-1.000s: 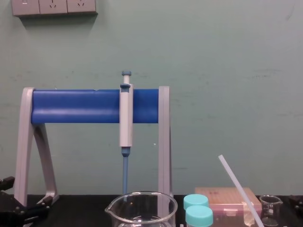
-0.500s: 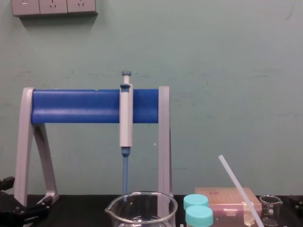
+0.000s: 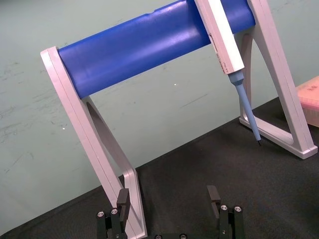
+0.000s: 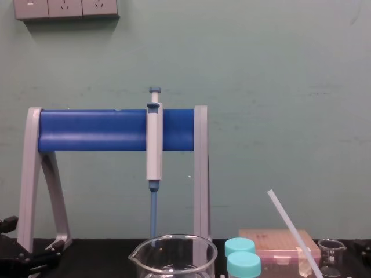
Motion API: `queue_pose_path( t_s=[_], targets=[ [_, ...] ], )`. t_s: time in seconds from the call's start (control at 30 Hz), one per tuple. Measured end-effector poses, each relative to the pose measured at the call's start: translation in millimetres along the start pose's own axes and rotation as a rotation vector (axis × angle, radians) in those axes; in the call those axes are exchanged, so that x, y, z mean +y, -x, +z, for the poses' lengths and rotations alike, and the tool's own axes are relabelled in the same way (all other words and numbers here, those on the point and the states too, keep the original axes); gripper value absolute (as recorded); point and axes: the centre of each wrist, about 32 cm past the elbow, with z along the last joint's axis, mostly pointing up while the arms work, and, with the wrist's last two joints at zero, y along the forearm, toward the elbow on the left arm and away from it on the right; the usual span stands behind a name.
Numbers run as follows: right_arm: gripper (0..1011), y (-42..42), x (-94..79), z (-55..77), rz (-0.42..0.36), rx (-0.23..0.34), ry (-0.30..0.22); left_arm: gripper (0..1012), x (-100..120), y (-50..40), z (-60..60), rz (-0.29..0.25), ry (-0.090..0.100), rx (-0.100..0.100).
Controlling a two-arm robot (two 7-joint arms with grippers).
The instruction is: Pick up the stirring rod with one hand, then place it down.
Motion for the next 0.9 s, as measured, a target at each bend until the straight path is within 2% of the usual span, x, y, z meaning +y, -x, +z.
queue_pose_path(
  t_s=[0.33, 0.5, 0.73, 0.9],
  targets=[
    [1003, -0.2, -0.1, -0.1, 0.0, -0.002, -0.001, 1000, 0.0, 0.0, 0.0, 0.0, 0.0, 0.0],
    [1003, 0.2, 0.8, 2.5, -0.003, -0.013, -0.027, 1000, 0.0, 0.0, 0.0, 0.0, 0.0, 0.0],
    [1003, 5.2, 6.3, 15.7, -0.021, -0.026, -0.12, 1001, 0.0, 0.0, 0.0, 0.0, 0.0, 0.0],
    [1003, 11.4, 8.1, 24.8, 0.006, -0.044, -0.188, 1000, 0.0, 0.0, 0.0, 0.0, 0.0, 0.0]
  ],
)
